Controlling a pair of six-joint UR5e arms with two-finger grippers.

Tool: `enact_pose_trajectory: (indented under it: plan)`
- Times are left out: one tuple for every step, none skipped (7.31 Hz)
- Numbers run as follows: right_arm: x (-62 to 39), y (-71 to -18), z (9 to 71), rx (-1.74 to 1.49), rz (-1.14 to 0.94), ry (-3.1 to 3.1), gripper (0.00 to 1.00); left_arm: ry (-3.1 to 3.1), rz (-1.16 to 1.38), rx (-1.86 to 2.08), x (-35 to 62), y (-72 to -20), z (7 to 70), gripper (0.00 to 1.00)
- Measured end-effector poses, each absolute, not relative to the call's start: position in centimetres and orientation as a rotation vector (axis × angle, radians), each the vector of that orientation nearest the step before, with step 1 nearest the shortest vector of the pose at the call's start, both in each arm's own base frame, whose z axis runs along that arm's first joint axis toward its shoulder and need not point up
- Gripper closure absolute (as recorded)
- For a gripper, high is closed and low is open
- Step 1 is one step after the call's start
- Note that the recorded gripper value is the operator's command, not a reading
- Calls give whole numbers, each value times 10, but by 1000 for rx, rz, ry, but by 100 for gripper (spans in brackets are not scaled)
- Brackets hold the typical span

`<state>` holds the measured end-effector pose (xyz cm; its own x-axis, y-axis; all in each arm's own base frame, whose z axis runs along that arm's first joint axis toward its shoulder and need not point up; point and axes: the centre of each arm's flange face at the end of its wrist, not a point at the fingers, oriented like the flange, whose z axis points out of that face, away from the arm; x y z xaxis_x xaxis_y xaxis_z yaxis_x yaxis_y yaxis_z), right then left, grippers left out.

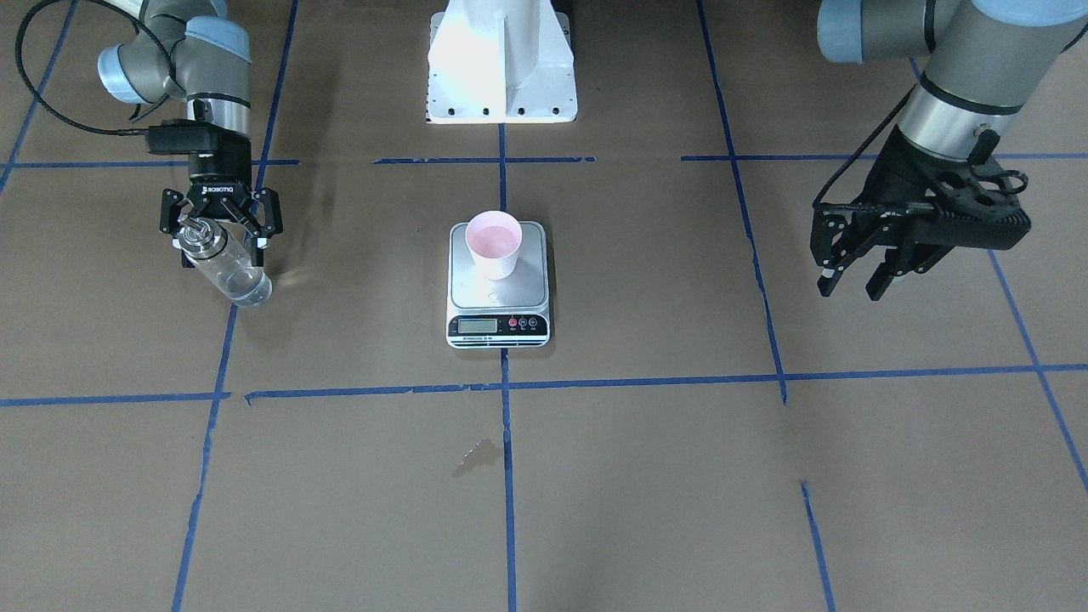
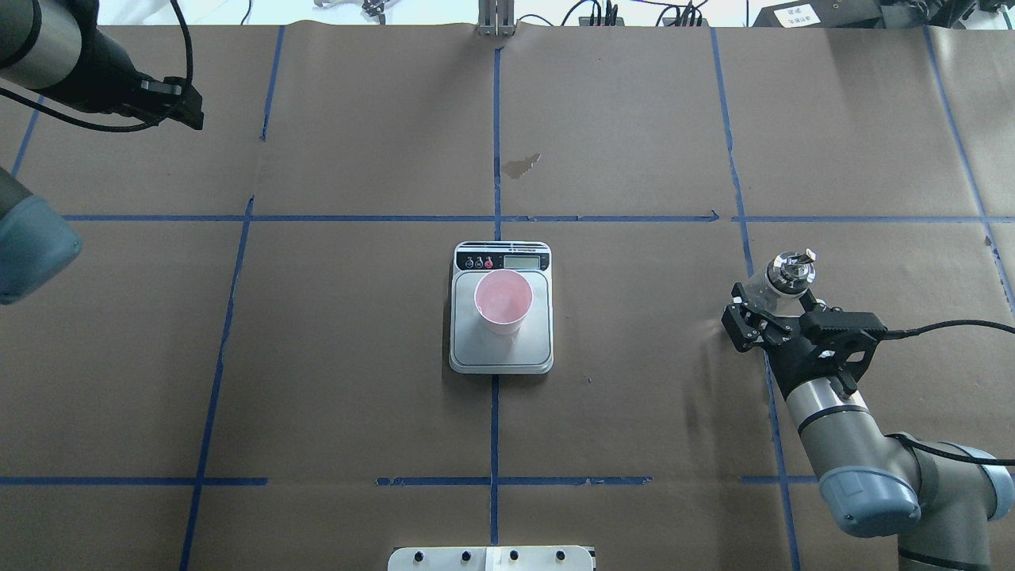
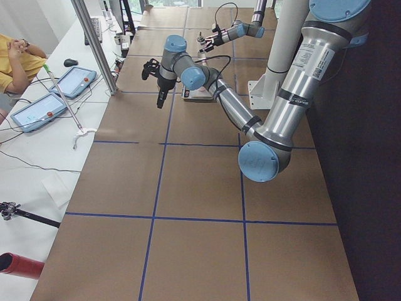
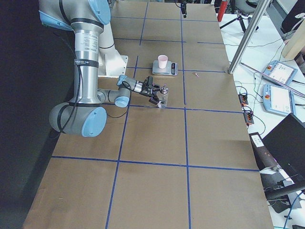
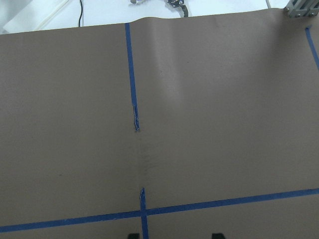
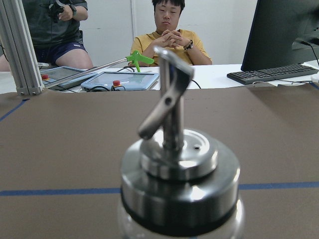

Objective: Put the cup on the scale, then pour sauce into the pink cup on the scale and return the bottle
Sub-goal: 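Lower the bottle onto the table with the right gripper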

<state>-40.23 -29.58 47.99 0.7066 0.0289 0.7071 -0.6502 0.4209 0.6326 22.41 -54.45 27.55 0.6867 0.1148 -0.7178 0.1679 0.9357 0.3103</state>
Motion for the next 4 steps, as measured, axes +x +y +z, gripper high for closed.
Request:
enact_pose_trajectory:
  plan:
    - [-405,-287,481,1068,455,-683,0,818,-31,369,224,-545,276,42]
    - [-406,-278,484,1066,437,-686,0,816,-32,367,224,-545,277,42]
    - [-403,-268,488,1060,414,-689,0,815,-32,365,225,-545,278,42]
    - [-392,-254,491,1050,386,-697,0,815,-32,364,225,-545,279,42]
